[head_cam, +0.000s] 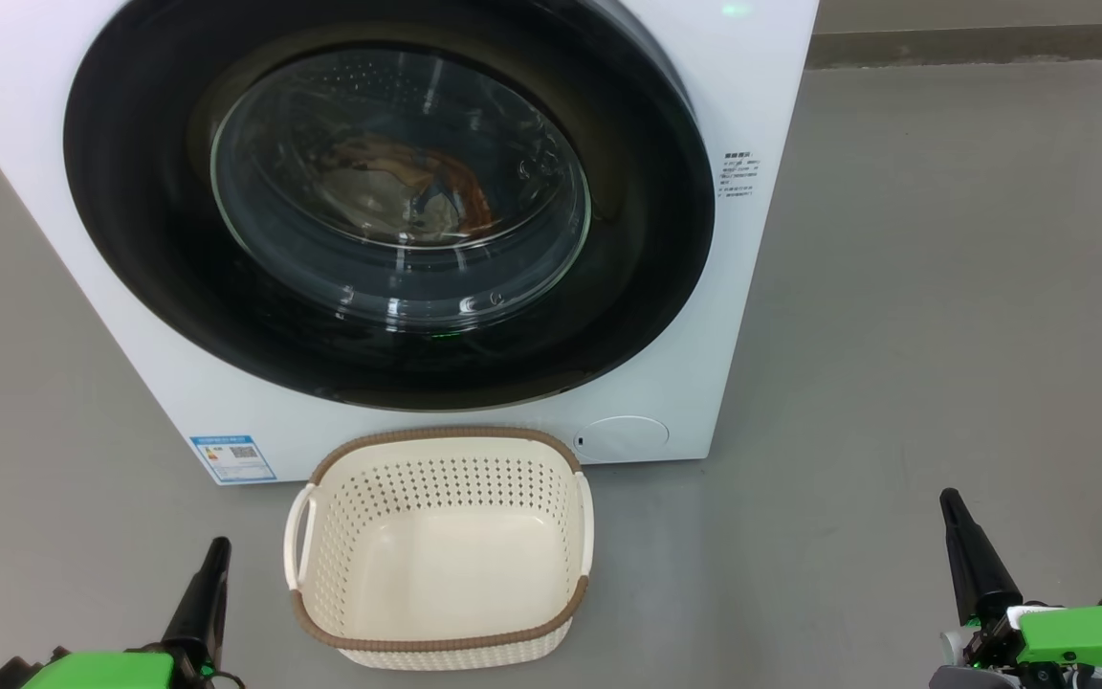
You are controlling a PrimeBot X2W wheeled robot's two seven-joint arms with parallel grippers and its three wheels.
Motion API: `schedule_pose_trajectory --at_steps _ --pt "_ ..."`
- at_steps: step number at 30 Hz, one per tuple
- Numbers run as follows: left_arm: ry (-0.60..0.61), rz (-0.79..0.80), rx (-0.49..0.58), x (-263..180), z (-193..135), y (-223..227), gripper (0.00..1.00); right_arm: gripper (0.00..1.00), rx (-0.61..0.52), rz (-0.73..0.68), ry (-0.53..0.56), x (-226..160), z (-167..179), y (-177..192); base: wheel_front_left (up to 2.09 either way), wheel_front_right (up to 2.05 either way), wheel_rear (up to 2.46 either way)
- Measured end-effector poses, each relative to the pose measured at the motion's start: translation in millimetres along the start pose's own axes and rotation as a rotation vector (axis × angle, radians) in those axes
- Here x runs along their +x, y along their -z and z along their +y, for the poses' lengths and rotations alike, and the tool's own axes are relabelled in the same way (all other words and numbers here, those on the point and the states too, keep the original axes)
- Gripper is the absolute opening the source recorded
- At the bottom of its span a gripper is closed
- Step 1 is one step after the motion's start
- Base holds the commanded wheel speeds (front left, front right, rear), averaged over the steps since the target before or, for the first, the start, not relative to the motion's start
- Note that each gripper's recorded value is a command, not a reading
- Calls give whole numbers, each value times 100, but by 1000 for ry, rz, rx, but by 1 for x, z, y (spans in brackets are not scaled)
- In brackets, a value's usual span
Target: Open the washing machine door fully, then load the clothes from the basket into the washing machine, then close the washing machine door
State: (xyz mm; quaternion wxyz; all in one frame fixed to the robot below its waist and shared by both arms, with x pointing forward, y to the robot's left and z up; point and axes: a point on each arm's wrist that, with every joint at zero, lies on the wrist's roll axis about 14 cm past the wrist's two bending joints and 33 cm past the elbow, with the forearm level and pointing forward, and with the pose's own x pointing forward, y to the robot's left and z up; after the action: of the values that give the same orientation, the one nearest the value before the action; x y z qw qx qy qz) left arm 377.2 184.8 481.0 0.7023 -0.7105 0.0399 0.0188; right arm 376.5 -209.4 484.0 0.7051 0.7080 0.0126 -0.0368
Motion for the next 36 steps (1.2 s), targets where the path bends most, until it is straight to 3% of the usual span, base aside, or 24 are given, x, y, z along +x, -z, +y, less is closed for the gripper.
schedule_pose_trajectory --at_steps 36 --pt "0 0 0 0 0 0 0 0 2 0 0 0 0 0 0 0 0"
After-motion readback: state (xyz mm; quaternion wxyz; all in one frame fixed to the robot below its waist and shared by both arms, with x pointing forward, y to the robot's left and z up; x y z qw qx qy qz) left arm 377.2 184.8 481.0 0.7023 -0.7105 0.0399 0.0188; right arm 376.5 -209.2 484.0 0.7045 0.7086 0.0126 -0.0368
